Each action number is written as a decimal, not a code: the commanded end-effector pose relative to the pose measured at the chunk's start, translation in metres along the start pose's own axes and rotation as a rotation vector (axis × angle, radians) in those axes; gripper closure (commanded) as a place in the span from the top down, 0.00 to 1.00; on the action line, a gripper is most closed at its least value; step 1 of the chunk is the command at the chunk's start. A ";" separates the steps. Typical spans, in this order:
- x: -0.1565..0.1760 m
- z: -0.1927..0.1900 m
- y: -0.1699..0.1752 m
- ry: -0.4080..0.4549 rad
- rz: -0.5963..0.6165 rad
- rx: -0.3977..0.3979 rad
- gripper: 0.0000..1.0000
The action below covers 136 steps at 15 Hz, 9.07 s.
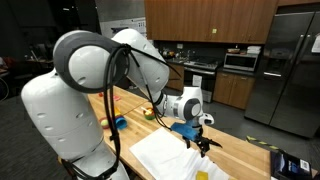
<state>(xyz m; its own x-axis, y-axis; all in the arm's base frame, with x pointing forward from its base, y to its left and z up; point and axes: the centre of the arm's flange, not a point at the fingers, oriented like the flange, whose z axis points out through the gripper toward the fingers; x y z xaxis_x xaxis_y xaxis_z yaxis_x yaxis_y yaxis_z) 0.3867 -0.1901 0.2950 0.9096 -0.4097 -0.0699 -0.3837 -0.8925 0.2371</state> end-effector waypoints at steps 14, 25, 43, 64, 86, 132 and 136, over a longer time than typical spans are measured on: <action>0.054 -0.040 -0.218 -0.302 -0.188 0.264 1.00; 0.047 -0.039 -0.243 -0.431 -0.310 0.316 1.00; -0.001 -0.066 -0.367 -0.534 -0.696 0.158 1.00; 0.052 -0.040 -0.410 0.172 -0.591 0.209 1.00; 0.098 -0.050 -0.437 0.239 -0.189 0.297 1.00; 0.038 -0.058 -0.101 0.141 0.391 0.198 0.02; 0.010 -0.033 -0.038 0.143 0.606 0.208 0.02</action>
<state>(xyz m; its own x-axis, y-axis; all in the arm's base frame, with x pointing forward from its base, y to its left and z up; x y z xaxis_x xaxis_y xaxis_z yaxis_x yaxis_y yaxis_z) 0.4650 -0.1301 0.3088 0.6414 -0.7598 0.1067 -0.7659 -0.6421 0.0313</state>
